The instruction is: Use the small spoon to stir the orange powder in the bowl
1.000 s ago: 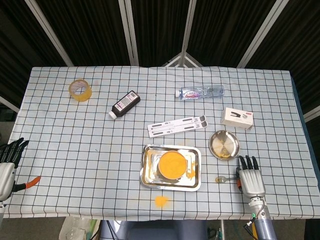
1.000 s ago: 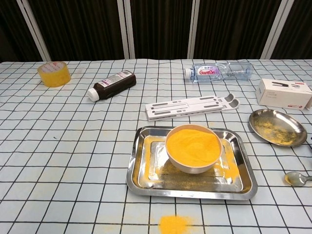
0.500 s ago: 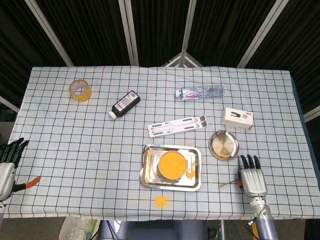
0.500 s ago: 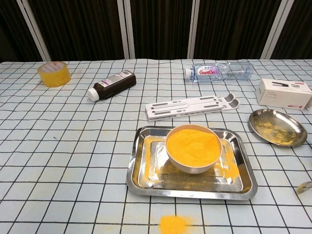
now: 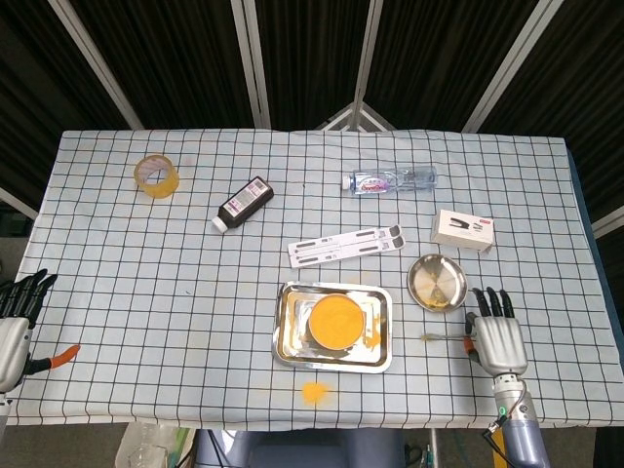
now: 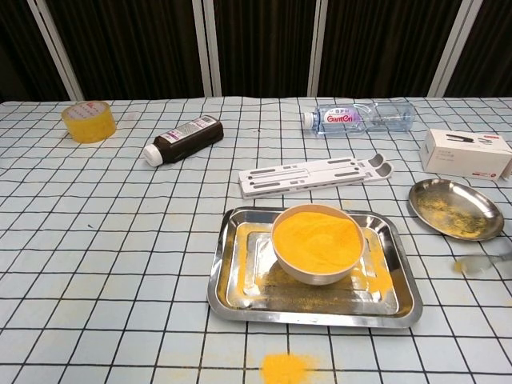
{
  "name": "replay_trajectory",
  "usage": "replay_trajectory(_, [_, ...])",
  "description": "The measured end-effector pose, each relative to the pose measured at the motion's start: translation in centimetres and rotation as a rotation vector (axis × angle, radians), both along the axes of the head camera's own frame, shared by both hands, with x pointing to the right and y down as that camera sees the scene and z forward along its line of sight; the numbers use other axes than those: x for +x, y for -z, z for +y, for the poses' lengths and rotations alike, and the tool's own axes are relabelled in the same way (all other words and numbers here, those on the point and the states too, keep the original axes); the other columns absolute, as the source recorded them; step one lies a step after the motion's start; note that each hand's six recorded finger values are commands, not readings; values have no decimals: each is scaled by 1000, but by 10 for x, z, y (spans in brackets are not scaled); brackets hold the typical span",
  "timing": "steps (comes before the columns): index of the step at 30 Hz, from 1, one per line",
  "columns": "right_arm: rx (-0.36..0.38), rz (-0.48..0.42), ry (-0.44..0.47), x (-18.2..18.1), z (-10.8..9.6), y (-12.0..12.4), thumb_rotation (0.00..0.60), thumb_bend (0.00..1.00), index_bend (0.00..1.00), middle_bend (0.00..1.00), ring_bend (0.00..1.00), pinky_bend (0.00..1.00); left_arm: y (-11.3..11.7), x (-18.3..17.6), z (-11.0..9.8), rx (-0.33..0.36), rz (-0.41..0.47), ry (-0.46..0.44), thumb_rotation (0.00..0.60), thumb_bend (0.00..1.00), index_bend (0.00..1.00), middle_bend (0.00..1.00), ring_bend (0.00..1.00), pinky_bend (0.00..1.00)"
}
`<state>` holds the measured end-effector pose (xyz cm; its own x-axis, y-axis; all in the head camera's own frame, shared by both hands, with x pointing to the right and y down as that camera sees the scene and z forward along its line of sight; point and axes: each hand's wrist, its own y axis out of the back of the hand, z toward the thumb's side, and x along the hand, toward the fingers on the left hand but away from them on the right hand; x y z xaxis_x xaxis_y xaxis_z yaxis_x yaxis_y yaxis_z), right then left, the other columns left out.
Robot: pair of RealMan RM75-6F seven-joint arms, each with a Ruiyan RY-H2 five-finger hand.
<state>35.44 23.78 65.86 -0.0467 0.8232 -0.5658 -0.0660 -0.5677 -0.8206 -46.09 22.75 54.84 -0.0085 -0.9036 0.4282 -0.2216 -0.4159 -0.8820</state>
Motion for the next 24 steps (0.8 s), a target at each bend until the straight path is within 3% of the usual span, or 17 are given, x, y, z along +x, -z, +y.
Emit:
replay_trajectory(7, [6, -11, 4, -8, -4, 3, 600, 640, 680, 143, 0, 0, 0, 1, 0, 0, 6, -3, 600, 0, 0, 0, 0, 0])
replay_trajectory(16, [25, -15, -5, -12, -12, 10, 600, 653, 691, 145, 0, 0, 0, 1, 0, -2, 12, -3, 600, 0, 0, 0, 0, 0])
replay_trajectory(24, [89, -75, -24, -25, -38, 36, 600, 653, 690, 144, 0, 0, 0, 1, 0, -4, 14, -3, 600, 0, 0, 0, 0, 0])
